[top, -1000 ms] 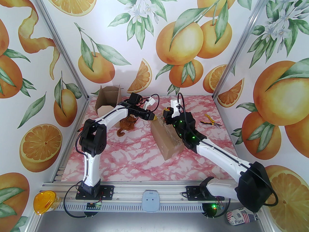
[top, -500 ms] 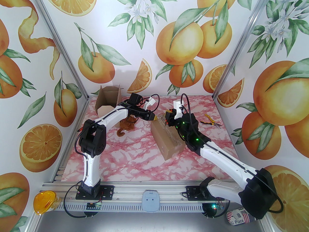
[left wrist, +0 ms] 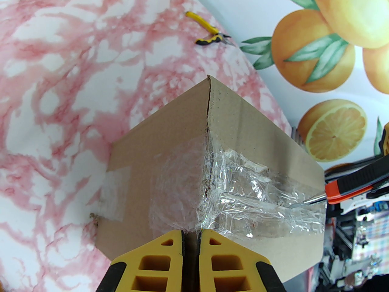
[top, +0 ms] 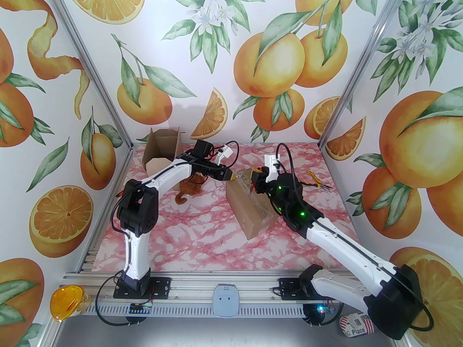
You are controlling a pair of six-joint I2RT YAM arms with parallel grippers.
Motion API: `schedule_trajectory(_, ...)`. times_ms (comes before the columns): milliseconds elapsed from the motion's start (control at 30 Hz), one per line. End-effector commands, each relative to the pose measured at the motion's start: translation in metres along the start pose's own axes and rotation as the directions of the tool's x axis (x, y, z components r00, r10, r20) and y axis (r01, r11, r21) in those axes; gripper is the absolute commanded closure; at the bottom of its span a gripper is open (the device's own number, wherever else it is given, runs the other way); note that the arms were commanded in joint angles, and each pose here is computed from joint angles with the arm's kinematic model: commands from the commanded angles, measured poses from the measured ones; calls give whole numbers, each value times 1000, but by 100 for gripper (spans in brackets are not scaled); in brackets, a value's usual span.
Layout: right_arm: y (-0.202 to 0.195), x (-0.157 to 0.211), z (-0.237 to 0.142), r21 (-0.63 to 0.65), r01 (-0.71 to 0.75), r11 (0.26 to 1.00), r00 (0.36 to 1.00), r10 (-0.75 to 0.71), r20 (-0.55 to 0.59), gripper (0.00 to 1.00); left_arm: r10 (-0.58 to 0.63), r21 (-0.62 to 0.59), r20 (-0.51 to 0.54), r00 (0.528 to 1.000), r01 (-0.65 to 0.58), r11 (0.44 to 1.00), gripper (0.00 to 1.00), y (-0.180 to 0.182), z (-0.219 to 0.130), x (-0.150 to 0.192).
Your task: Unpack the express box
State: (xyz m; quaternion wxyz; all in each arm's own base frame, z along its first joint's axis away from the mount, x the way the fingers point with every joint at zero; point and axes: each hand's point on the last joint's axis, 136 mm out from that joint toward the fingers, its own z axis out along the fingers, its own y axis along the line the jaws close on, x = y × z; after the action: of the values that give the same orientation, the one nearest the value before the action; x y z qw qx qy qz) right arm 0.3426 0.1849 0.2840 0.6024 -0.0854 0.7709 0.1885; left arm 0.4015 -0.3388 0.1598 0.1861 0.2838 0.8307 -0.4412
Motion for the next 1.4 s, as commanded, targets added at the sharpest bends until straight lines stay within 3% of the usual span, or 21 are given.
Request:
schedule_trajectory(0, -1, 28, -10, -6, -14, 1000, 995, 13, -103, 96, -191, -265, -126, 973, 152, 952, 100, 71, 15, 62)
schedule_trajectory(1367, -10, 57, -73, -1, -64, 998, 972, 62, -225, 96, -189, -339, -149, 971, 129, 932, 100, 86, 13, 70)
